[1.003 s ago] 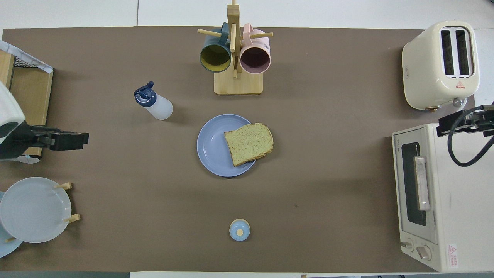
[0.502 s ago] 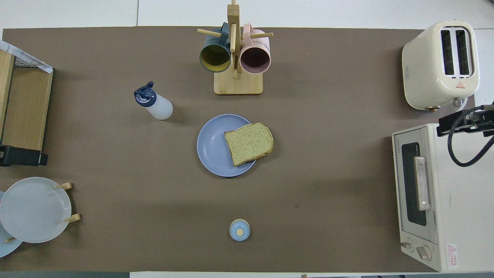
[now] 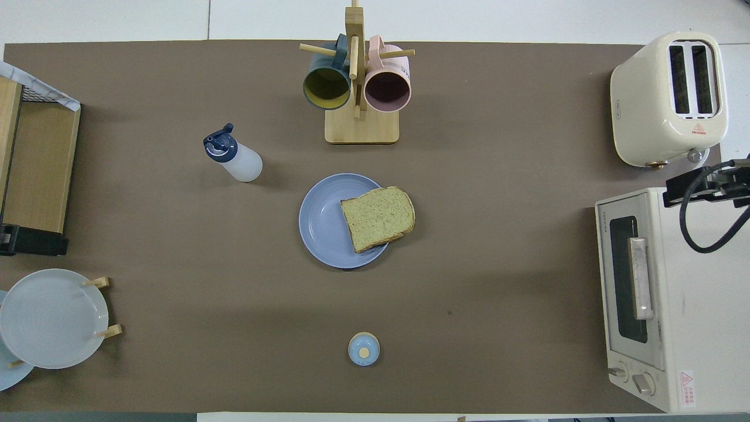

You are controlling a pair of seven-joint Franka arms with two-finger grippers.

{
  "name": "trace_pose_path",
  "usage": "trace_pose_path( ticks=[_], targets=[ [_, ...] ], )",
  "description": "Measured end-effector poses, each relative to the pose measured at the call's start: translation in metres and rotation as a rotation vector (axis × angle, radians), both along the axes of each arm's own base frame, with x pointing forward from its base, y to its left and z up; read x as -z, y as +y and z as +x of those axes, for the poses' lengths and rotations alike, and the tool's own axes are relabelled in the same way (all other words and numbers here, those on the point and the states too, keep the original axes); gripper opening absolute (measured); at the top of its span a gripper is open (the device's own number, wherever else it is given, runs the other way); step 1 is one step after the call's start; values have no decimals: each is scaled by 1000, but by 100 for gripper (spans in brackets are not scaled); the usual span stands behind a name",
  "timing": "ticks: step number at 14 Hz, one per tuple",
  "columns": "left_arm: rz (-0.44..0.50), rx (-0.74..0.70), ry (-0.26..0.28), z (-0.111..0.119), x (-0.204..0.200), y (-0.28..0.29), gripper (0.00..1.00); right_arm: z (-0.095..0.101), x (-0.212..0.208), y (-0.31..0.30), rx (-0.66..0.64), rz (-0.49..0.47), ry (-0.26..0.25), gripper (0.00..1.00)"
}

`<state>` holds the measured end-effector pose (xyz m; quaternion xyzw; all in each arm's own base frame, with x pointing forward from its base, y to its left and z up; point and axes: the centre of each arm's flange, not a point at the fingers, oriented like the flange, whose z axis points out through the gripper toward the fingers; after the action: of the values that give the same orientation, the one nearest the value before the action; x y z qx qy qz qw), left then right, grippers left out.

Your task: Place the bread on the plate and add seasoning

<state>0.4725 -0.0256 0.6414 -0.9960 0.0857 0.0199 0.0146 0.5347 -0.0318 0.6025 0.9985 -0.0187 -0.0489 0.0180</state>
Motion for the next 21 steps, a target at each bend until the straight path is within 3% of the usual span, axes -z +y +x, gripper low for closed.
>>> trace_pose_path(
  ticks=[4,13,21],
  targets=[
    [3,-7,-21,4,-7,0,100,0,0,0,0,0,0,100],
    [-45,-61,-1,54,0,-14,100,0,0,0,0,0,0,100],
    [-45,-59,12,66,18,-17,100,0,0,0,0,0,0,100]
  ],
)
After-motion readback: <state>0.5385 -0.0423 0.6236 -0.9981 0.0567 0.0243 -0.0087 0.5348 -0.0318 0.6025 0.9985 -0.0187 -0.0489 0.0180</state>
